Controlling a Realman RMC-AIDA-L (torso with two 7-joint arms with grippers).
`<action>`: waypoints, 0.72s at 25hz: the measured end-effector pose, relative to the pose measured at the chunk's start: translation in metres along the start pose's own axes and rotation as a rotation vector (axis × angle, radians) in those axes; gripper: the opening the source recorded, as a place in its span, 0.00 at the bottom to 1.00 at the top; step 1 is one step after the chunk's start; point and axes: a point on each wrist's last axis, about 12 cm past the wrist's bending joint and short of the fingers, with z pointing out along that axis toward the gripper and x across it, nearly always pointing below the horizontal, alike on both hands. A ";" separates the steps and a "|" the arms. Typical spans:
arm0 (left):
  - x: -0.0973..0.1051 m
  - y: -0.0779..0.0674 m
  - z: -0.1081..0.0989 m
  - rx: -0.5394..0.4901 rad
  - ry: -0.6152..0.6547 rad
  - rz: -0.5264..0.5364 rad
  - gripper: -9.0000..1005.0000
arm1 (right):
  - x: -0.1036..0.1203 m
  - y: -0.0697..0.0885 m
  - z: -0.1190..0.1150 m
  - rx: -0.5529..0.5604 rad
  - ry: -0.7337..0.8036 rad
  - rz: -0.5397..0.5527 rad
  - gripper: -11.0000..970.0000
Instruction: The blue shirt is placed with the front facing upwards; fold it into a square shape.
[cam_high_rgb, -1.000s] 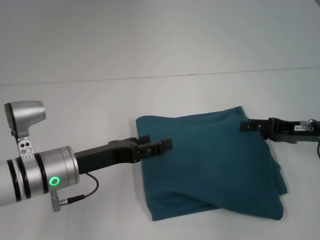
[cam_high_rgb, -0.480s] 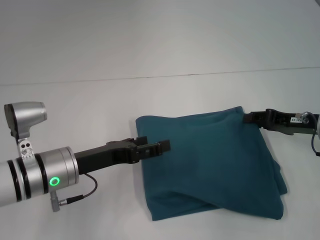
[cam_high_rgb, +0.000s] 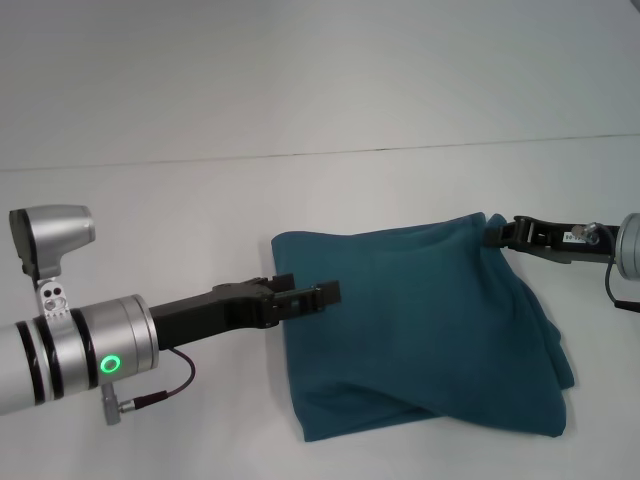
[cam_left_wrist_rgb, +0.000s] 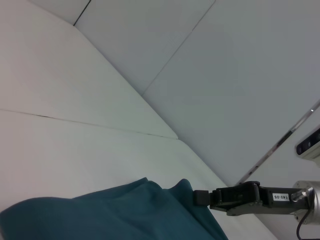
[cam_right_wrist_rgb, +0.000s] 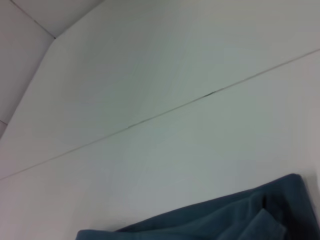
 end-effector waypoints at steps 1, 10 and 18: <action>0.000 0.000 0.000 0.000 0.000 -0.001 0.96 | 0.000 0.000 0.000 -0.001 -0.002 -0.002 0.20; 0.002 0.000 0.001 -0.001 -0.004 -0.010 0.96 | -0.012 0.006 -0.001 -0.025 -0.050 -0.028 0.01; 0.003 0.000 0.000 -0.004 -0.009 -0.023 0.96 | -0.042 0.019 -0.004 -0.035 -0.092 -0.089 0.01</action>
